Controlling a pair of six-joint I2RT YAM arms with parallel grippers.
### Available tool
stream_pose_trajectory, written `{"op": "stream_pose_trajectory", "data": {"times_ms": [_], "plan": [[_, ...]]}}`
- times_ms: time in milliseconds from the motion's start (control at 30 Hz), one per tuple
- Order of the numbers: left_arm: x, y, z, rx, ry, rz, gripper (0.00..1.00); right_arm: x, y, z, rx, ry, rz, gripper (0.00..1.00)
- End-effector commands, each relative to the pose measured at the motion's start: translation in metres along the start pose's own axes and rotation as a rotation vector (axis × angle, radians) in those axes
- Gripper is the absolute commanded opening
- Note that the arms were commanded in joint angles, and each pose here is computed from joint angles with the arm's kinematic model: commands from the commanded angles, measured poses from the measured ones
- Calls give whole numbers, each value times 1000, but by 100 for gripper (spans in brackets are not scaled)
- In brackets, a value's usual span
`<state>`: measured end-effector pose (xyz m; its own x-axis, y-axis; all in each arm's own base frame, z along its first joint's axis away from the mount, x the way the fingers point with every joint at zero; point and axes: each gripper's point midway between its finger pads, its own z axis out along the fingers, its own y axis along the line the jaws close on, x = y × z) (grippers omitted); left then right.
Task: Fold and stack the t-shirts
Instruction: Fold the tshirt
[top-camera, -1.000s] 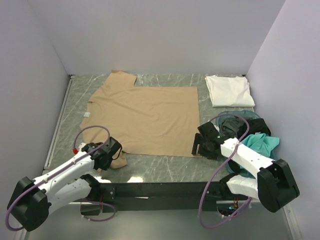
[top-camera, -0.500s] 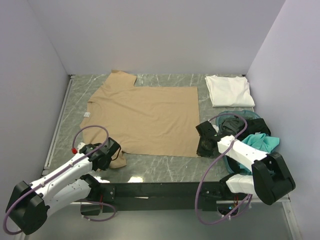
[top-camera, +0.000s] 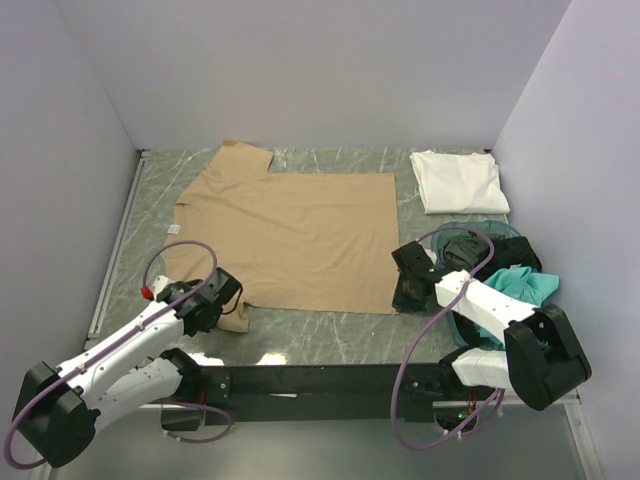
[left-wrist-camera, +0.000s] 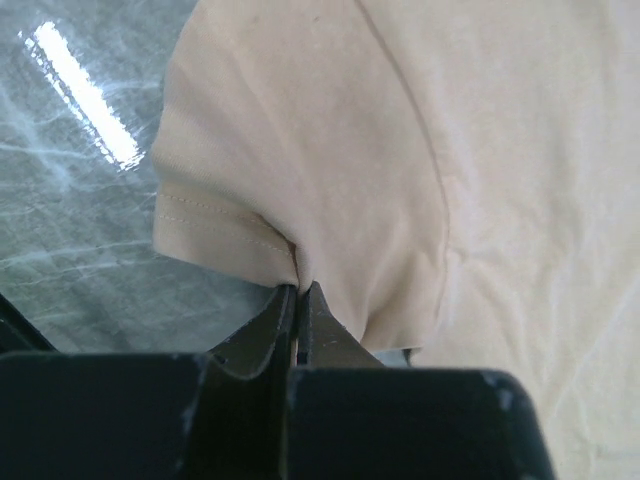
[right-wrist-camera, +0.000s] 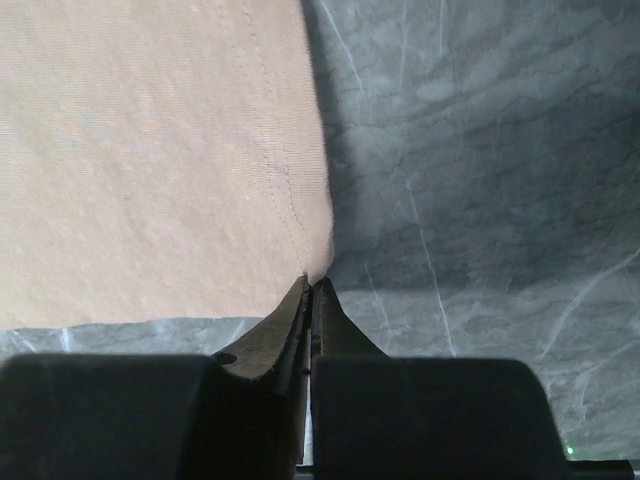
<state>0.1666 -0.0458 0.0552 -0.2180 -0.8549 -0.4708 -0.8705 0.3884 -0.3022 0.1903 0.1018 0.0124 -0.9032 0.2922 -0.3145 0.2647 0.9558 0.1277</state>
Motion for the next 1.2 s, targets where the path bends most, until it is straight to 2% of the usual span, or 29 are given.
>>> {"op": "stream_pose_trajectory", "data": {"times_ms": [0,600,967,1167], "plan": [[-18,-15,-10,30,-70,10,1,-19,12,-12,-30,-50,-8,0],[-72,-95,-46,146,-253,15,1,-76,41,-54,-66,-166,-71,0],[-93,-149,-48,219,-269,48,1,-117,36,-69,-27,-234,-46,0],[-104,-170,-40,207,-277,59,1,-140,47,-72,-48,-251,-42,0]]}}
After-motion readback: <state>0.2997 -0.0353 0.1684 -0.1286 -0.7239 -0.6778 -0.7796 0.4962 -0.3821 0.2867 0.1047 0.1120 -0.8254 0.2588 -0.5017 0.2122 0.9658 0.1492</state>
